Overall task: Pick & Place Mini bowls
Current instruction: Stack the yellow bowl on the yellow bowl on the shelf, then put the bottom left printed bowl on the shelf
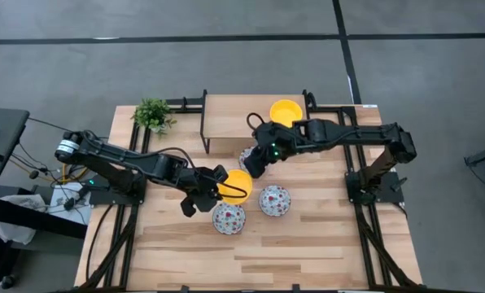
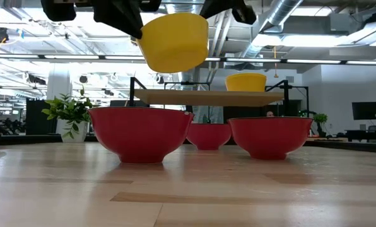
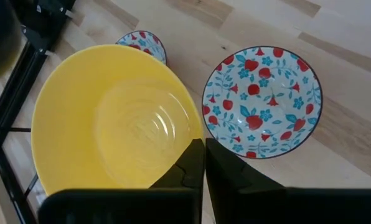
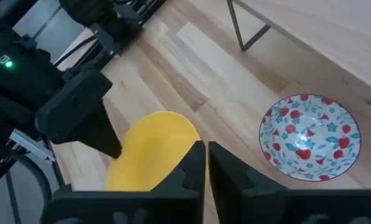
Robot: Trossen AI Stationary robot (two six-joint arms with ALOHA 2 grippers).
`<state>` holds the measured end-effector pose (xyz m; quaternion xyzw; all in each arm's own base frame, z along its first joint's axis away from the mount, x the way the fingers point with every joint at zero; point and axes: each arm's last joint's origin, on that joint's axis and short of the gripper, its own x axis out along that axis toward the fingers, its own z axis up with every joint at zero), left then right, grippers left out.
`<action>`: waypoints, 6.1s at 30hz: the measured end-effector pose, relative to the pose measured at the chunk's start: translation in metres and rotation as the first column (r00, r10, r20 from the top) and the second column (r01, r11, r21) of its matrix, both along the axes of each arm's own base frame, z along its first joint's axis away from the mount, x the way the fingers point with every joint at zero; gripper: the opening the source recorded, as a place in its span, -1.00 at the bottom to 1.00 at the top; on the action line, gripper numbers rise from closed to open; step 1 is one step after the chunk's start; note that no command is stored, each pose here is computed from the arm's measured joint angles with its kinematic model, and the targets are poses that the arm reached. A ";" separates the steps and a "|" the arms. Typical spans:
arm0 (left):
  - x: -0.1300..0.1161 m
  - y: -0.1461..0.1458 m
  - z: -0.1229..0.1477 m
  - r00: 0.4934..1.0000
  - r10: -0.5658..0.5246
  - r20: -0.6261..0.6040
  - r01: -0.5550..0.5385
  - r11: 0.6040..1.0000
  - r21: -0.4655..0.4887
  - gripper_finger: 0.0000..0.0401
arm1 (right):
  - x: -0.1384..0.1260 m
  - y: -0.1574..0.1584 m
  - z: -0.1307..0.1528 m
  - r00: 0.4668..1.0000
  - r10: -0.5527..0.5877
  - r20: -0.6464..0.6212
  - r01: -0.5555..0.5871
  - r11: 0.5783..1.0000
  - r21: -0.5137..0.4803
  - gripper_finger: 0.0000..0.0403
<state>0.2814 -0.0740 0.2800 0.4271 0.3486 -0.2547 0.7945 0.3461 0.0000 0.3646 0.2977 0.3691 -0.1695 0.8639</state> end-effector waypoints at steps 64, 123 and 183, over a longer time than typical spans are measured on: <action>0.005 0.004 0.005 0.978 0.184 0.094 -0.188 0.982 0.032 -0.51 | 0.028 0.014 -0.041 0.969 0.133 -0.207 -0.134 0.991 0.011 -1.00; -0.047 0.071 0.075 0.604 0.761 0.236 -0.627 0.637 -0.448 -0.30 | -0.120 -0.218 -0.017 0.927 -0.220 -0.305 0.206 0.976 -0.076 -0.95; 0.031 -0.003 -0.066 0.643 0.596 -0.481 -0.765 0.536 -0.358 -0.30 | -0.133 0.056 0.062 0.986 0.167 -0.024 -0.164 0.909 -0.384 -0.44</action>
